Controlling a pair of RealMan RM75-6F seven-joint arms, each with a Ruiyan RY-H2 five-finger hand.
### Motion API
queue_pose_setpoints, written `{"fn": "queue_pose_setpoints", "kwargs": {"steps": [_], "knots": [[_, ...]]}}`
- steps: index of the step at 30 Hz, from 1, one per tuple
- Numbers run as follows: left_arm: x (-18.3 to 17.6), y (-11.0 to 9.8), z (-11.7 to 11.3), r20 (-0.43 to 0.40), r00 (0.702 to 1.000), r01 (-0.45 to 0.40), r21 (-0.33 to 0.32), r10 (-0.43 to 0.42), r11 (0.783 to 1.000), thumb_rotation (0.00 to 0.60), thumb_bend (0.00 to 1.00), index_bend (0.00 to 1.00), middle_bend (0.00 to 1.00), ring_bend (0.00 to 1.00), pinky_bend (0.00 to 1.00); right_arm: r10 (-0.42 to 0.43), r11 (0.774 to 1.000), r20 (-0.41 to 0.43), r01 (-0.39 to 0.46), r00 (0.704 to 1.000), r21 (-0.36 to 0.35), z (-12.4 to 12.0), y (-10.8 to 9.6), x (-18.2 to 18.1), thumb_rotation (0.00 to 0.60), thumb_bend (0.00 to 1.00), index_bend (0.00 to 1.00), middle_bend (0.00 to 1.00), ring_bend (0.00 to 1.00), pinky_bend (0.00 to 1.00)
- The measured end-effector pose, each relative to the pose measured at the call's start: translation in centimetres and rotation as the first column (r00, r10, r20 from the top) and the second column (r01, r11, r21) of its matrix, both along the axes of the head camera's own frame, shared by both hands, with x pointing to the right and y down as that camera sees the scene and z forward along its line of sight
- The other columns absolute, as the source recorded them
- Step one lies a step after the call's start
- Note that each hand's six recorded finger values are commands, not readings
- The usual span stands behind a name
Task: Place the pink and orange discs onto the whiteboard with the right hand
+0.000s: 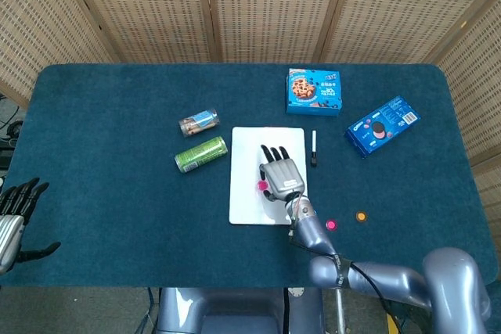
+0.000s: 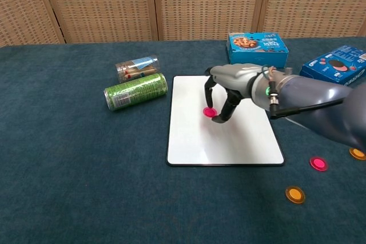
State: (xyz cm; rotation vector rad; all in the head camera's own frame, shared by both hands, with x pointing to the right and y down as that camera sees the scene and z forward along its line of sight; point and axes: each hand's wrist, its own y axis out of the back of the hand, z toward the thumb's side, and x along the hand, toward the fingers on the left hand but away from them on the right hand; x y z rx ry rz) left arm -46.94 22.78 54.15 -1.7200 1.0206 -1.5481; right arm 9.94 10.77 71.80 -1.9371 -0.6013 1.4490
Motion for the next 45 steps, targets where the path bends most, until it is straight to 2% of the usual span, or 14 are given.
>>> {"fn": "queue_pose_setpoints", "kwargs": {"steps": [1,3,5,7,9,12,15,17,20,23,31,40,45], "knots": [[-0.1,-0.1,0.0,0.000,1.000,0.003,0.000,-0.003,1.000,0.600,0.00,0.00,0.00,0.00,0.00,0.003,1.000,0.000,-0.003,1.000,-0.002,0.2,0.0,-0.5,0.600,0.38,0.47,0.00,0.00,0.00],[-0.2,-0.1,0.0,-0.001,1.000,0.006,0.000,-0.006,1.000,0.600,0.00,0.00,0.00,0.00,0.00,0.010,1.000,0.004,-0.010,1.000,-0.001,0.4,-0.2,-1.1,0.600,0.33,0.34,0.00,0.00,0.00],[-0.3,-0.2,0.0,-0.002,1.000,0.010,-0.002,-0.010,1.000,0.600,0.00,0.00,0.00,0.00,0.00,0.021,1.000,0.013,-0.021,1.000,-0.001,0.4,-0.4,-1.3,0.600,0.23,0.13,0.00,0.00,0.00],[-0.4,-0.2,0.0,-0.003,1.000,0.013,-0.004,-0.013,1.000,0.600,0.00,0.00,0.00,0.00,0.00,0.027,1.000,0.022,-0.027,0.999,0.007,0.1,-0.6,-1.4,0.600,0.21,0.07,0.00,0.00,0.00],[-0.4,-0.3,0.0,-0.004,1.000,0.013,-0.004,-0.013,1.000,0.600,0.00,0.00,0.00,0.00,0.00,0.023,1.000,0.026,-0.024,0.999,0.019,-0.3,-0.7,-1.4,0.600,0.21,0.06,0.00,0.00,0.00],[-0.4,-0.3,0.1,-0.005,1.000,0.013,-0.008,-0.013,1.000,0.600,0.00,0.00,0.00,0.00,0.00,0.014,0.999,0.031,-0.015,0.999,0.030,-1.0,-0.6,-1.0,0.600,0.23,0.10,0.00,0.00,0.00],[-0.3,-0.3,0.1,-0.011,1.000,0.017,-0.010,-0.017,1.000,0.600,0.00,0.00,0.00,0.00,0.00,0.003,0.999,0.043,-0.005,0.999,0.034,-2.0,-0.3,-0.4,0.600,0.25,0.19,0.00,0.00,0.00],[-0.3,-0.3,0.0,-0.011,1.000,0.014,-0.006,-0.014,1.000,0.600,0.00,0.00,0.00,0.00,0.00,-0.004,0.999,0.051,0.002,0.999,0.038,-2.7,0.2,0.5,0.600,0.26,0.28,0.00,0.00,0.00],[-0.1,-0.2,-0.1,-0.012,1.000,0.004,-0.006,-0.005,1.000,0.600,0.00,0.00,0.00,0.00,0.00,-0.015,0.998,0.045,0.012,0.999,0.059,-3.8,0.7,2.6,0.600,0.30,0.36,0.00,0.00,0.00],[0.2,0.0,0.0,-0.010,1.000,-0.009,-0.008,0.009,1.000,0.600,0.00,0.00,0.00,0.00,0.00,-0.024,0.996,0.014,0.023,1.000,0.082,-4.5,1.5,5.7,0.600,0.31,0.38,0.00,0.00,0.00],[0.7,0.5,-0.1,-0.005,1.000,-0.031,0.000,0.031,1.000,0.600,0.00,0.00,0.00,0.00,0.00,-0.002,0.996,-0.092,0.010,0.996,0.083,-5.2,4.4,15.2,0.600,0.31,0.40,0.00,0.00,0.00],[1.0,0.7,0.1,0.005,0.999,-0.040,-0.001,0.040,0.999,0.600,0.00,0.00,0.00,0.00,0.00,0.051,0.998,-0.104,-0.046,0.993,0.046,-4.5,7.5,21.6,0.600,0.31,0.41,0.00,0.00,0.00],[1.2,0.8,0.2,0.011,0.999,-0.043,-0.002,0.043,0.999,0.600,0.00,0.00,0.00,0.00,0.00,0.067,0.998,-0.103,-0.064,0.992,0.030,-3.8,8.5,22.9,0.600,0.31,0.42,0.00,0.00,0.00]]}}
